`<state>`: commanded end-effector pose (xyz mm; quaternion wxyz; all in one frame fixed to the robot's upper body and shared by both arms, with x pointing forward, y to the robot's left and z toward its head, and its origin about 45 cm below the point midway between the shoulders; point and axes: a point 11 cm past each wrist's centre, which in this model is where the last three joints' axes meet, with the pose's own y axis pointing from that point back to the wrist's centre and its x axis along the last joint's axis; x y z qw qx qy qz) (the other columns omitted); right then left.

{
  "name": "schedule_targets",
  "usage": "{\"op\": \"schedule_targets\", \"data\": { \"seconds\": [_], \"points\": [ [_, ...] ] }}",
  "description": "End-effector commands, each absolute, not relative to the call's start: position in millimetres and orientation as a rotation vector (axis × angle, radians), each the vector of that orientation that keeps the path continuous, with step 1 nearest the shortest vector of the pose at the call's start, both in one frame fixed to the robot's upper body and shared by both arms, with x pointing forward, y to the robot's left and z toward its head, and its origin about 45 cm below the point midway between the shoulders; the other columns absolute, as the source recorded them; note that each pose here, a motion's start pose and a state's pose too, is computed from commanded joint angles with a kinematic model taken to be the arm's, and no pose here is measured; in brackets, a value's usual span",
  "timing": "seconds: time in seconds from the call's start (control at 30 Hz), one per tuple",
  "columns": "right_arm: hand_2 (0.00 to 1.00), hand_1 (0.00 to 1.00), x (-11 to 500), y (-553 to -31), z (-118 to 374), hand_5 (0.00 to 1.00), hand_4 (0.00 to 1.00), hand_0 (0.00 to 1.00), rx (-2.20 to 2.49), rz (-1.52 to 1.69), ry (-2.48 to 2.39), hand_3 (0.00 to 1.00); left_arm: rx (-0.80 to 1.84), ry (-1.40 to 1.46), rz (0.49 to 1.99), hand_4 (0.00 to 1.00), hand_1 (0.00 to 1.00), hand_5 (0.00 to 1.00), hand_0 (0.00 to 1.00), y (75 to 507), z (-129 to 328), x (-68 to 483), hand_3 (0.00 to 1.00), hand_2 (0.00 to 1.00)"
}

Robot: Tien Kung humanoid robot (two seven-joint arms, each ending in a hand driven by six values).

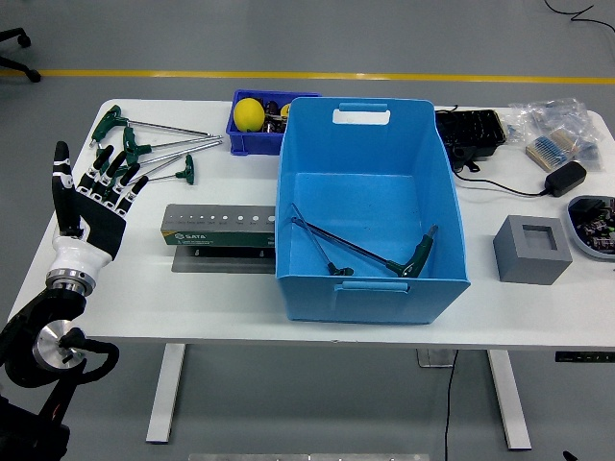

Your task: Lift tool from toolbox,place it in box,lift tool from toolbox,place it in box

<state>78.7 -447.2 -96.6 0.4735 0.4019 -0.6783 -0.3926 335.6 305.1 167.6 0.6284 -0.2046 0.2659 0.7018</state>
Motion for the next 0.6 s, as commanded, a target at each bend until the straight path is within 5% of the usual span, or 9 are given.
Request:
{"op": "schedule_targets", "data": {
  "seconds": [0.6],
  "points": [
    [0.757, 0.698, 78.0, -445.3, -97.5, 0.798, 0.911, 0.714, 0.982, -0.963, -1.657, 0.666, -0.467, 0.614, 1.62, 0.93, 0.749, 0.899, 0.744, 307.4, 164.3, 334.7, 0.745, 0.83]
  ]
}}
